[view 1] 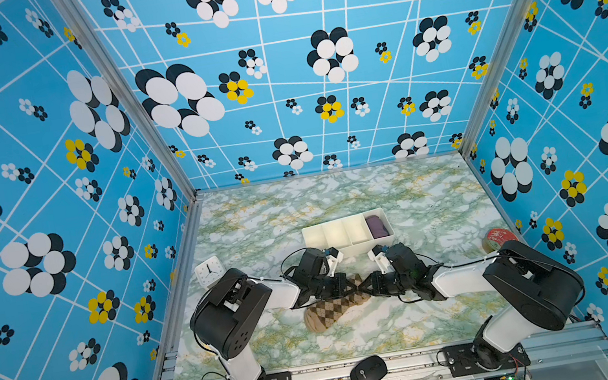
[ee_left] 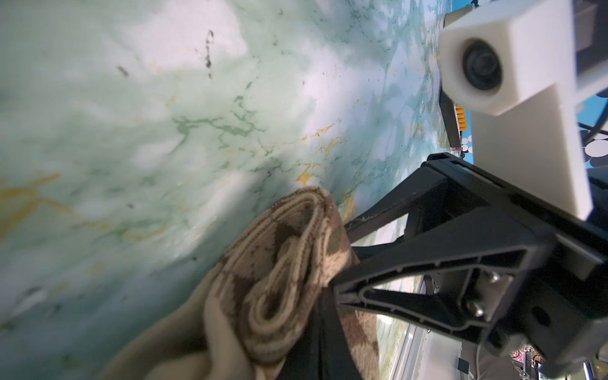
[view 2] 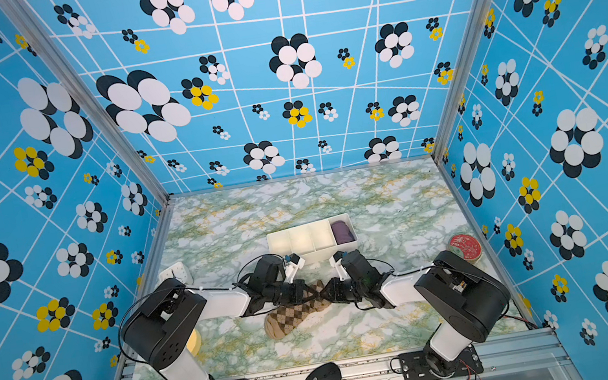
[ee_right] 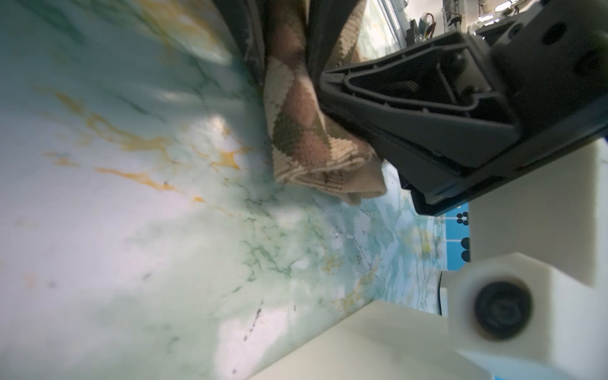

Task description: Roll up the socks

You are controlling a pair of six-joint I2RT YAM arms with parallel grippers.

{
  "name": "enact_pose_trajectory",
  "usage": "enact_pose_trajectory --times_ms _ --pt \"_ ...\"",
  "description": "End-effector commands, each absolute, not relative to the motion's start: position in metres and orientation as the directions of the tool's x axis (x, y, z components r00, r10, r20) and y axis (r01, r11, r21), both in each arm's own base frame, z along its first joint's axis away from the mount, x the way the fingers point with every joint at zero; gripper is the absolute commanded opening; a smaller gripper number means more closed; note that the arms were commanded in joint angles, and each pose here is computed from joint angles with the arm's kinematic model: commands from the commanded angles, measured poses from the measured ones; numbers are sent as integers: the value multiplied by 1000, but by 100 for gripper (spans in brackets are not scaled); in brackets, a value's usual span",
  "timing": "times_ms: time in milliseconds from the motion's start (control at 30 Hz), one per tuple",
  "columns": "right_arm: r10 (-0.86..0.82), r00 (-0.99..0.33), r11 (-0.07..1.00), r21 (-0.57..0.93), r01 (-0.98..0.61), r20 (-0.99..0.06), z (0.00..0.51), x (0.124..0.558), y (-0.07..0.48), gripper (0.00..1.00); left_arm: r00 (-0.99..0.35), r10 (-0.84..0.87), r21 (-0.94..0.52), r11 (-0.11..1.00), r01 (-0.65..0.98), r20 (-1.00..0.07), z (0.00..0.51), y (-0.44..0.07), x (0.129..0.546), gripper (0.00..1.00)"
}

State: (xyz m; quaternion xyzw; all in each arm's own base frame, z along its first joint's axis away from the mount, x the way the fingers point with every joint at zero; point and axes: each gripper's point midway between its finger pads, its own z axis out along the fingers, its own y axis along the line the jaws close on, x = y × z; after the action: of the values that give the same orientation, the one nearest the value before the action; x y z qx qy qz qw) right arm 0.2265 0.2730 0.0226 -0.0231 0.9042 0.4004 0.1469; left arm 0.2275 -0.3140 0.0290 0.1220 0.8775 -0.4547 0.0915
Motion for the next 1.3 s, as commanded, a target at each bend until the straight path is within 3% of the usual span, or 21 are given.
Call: enact_pose_trajectory --times_ms 0,133,333,700,1267 --pt "65 -976 733 674 -95 -208 -1 213 259 17 -984 131 -724 667 175 -116 -13 -287 204 5" --pt "60 -975 740 665 -102 -216 0 216 259 7 -984 133 -732 658 176 -117 -9 -289 205 5" --pt "52 -968 790 602 -111 -246 4 218 248 3 -978 165 -710 673 208 -130 2 -288 202 6" --pt "4 -957 836 526 -156 -291 11 218 245 2 -973 193 -711 667 225 -127 1 -301 199 6" --pt "-174 -860 925 219 -310 -480 48 222 245 1 -972 218 -713 667 218 -93 -7 -306 189 6"
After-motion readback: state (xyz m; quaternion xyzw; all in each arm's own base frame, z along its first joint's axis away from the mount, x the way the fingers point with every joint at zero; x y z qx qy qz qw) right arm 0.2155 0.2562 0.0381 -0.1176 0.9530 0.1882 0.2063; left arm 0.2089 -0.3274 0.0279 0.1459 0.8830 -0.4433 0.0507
